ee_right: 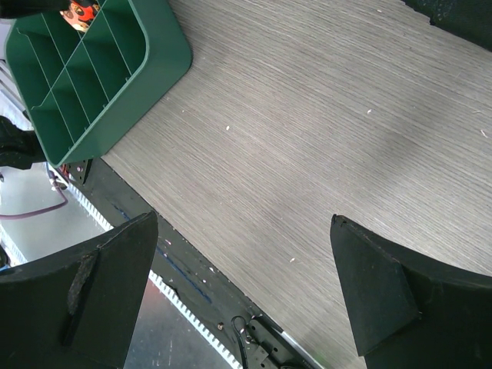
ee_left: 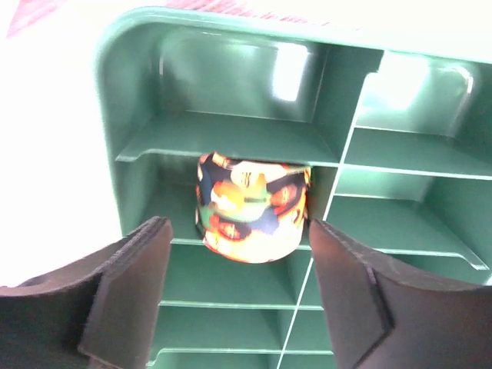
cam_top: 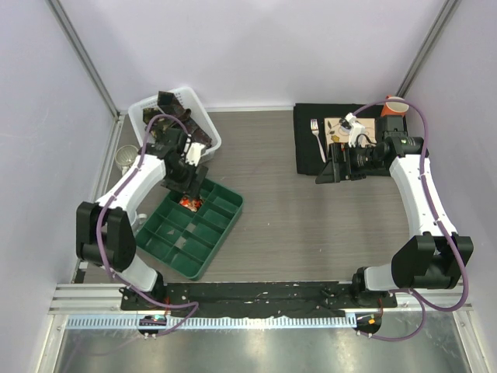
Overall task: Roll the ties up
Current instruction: Place the tie in the storage box.
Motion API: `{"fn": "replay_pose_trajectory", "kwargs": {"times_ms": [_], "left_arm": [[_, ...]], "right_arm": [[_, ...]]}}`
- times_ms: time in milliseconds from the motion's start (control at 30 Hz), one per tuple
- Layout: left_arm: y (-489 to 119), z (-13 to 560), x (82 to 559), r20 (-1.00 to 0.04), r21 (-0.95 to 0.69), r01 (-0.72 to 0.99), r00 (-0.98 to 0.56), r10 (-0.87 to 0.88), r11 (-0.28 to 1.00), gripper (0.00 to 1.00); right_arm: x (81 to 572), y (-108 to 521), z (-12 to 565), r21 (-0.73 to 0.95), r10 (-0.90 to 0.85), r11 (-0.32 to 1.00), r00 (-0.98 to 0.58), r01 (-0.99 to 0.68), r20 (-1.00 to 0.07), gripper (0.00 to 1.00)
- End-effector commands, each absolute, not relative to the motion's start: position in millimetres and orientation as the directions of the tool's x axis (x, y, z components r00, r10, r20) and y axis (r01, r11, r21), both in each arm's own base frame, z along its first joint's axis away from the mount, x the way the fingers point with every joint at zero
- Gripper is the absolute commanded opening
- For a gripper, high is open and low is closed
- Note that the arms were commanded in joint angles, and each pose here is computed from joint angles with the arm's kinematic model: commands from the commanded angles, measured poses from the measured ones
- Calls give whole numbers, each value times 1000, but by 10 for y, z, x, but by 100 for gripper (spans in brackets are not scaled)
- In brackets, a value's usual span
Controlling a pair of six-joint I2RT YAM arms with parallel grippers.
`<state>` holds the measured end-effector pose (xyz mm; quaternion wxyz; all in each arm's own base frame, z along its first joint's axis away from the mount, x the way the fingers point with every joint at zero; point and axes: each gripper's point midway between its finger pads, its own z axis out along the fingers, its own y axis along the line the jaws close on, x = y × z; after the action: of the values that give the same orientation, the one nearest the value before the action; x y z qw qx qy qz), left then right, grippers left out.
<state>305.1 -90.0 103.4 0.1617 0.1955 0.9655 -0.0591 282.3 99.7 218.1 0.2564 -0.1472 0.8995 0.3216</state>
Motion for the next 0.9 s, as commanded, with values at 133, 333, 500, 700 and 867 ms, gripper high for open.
{"fn": "replay_pose_trajectory", "kwargs": {"times_ms": [133,333,500,700,867], "left_arm": [[-861,1445,3007,-406,-14,436,-825,393,900,57],[-916,1192,2987,-376,-49,447,-837,398,893,48],[-915,962,2997,-353,-52,453,-842,408,890,46],[-868,741,2900,-302,-51,458,-854,423,888,44],[-886,901,2933,-342,-48,462,-841,420,886,50]], "right_arm": [[2832,1030,2286,494,-104,733,-794,-468,-599,99],[2827,1027,2285,494,-103,735,-797,-464,-595,100],[2793,1019,2280,492,-107,738,-800,-462,-591,100],[2770,1003,2280,484,-112,745,-801,-459,-587,100],[2771,1000,2291,480,-115,745,-798,-463,-591,100]]}}
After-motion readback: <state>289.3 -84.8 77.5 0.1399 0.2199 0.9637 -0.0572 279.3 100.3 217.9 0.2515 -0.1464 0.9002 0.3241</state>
